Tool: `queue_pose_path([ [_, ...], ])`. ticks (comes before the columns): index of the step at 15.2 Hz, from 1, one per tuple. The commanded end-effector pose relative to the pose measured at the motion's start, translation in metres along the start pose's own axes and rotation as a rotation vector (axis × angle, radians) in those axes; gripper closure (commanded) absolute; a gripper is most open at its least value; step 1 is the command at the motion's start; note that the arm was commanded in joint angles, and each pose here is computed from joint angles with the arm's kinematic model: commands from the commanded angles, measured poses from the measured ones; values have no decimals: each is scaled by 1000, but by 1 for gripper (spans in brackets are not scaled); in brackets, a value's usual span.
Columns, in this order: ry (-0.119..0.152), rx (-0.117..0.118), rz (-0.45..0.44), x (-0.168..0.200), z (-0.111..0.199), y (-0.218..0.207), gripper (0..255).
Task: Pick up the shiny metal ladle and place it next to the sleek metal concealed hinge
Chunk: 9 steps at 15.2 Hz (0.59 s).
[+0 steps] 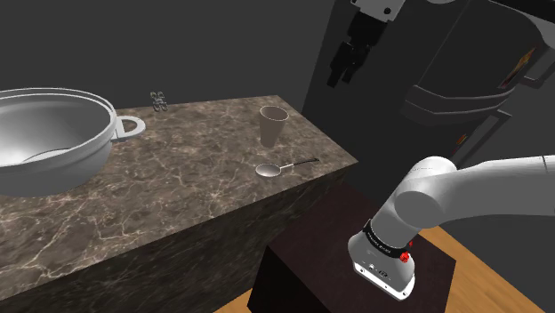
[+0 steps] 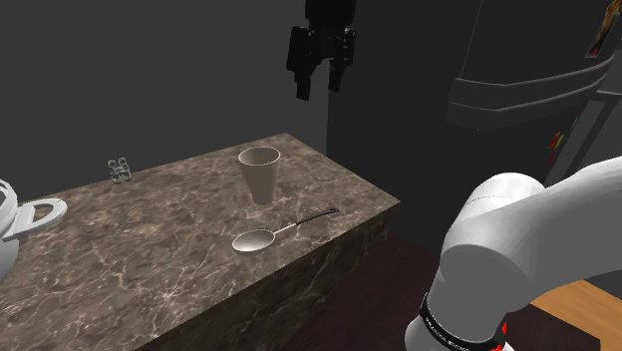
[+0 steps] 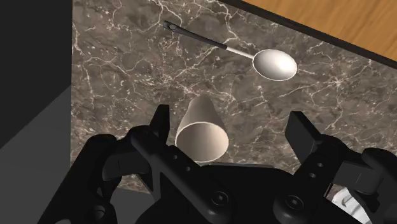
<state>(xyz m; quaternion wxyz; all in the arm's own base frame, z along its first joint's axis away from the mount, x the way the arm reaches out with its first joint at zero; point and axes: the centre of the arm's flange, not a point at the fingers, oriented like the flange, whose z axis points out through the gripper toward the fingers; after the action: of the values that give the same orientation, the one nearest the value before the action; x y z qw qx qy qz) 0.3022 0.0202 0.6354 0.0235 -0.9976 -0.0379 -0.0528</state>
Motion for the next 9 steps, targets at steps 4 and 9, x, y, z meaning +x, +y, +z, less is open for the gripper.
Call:
queue_pose_path([
  [4,-4,-8,-191,5,39,-7,0],
  [9,-9,-20,-511,10,104,-19,0],
])
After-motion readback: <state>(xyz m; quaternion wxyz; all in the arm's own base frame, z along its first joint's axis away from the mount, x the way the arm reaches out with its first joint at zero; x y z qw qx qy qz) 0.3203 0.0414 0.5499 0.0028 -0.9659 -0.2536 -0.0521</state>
